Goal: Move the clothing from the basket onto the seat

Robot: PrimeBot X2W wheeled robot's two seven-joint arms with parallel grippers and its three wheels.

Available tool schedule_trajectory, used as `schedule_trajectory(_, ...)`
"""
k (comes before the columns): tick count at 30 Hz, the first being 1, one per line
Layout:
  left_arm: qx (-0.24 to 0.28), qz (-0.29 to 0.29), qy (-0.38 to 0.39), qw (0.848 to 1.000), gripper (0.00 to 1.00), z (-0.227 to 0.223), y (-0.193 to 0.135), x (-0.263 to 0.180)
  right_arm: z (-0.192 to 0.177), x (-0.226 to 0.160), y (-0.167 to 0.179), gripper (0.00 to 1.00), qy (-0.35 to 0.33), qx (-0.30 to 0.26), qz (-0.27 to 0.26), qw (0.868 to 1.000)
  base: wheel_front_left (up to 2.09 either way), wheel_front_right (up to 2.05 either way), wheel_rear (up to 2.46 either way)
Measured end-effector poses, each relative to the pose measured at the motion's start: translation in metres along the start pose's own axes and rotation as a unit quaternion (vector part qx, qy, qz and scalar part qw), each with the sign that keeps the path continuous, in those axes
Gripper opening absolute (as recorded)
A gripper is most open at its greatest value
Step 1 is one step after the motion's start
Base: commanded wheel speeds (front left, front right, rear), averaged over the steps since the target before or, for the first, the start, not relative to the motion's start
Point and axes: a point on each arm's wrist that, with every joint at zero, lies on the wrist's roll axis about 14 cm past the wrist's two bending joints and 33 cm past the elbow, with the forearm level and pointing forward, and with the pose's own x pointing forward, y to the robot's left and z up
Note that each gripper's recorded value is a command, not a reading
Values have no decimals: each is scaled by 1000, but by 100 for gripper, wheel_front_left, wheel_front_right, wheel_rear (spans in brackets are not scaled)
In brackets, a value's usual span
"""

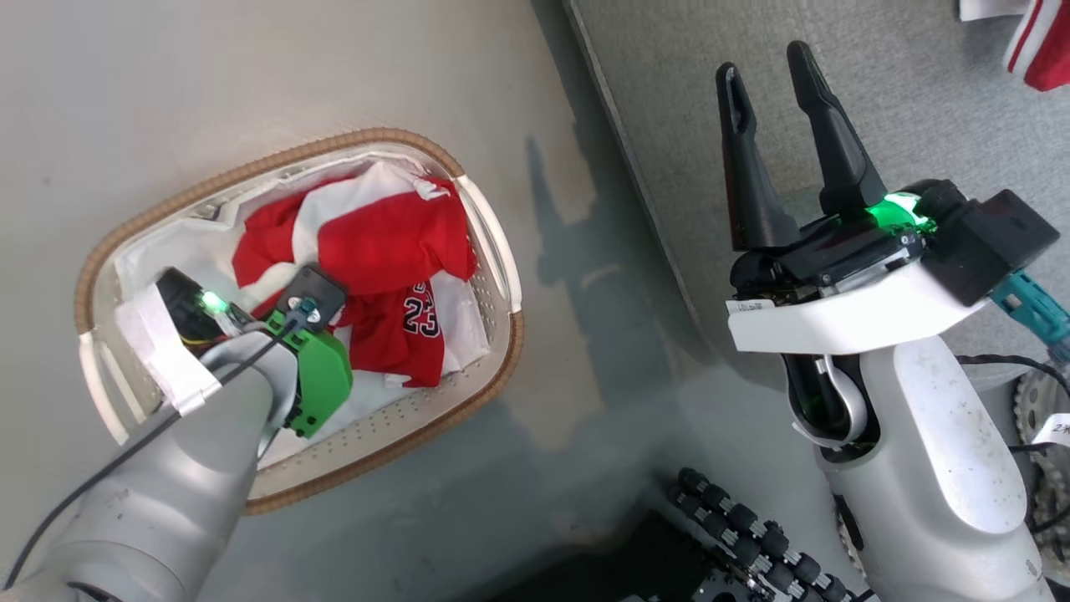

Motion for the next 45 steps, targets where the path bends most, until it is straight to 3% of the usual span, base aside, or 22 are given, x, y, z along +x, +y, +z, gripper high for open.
schedule_trajectory(11, -35, 17, -90, 995, 0, 56, -11, -47, 13, -9, 17, 100, 0, -9, 17, 1000, 0, 0, 0)
schedule_trajectory(20, -83, 72, -161, 981, 0, 84, -5, -105, 25, -20, 39, 100, -6, 9, 35, 999, 0, 0, 0)
schedule_trajectory(31, -111, 135, -277, 945, 0, 138, -7, -182, 42, -46, 62, 100, -14, 18, 52, 998, 0, 0, 0)
schedule_trajectory(45, -96, 188, -420, 883, 0, 204, -25, -281, 54, -87, 109, 100, -20, 20, 108, 994, 0, 0, 0)
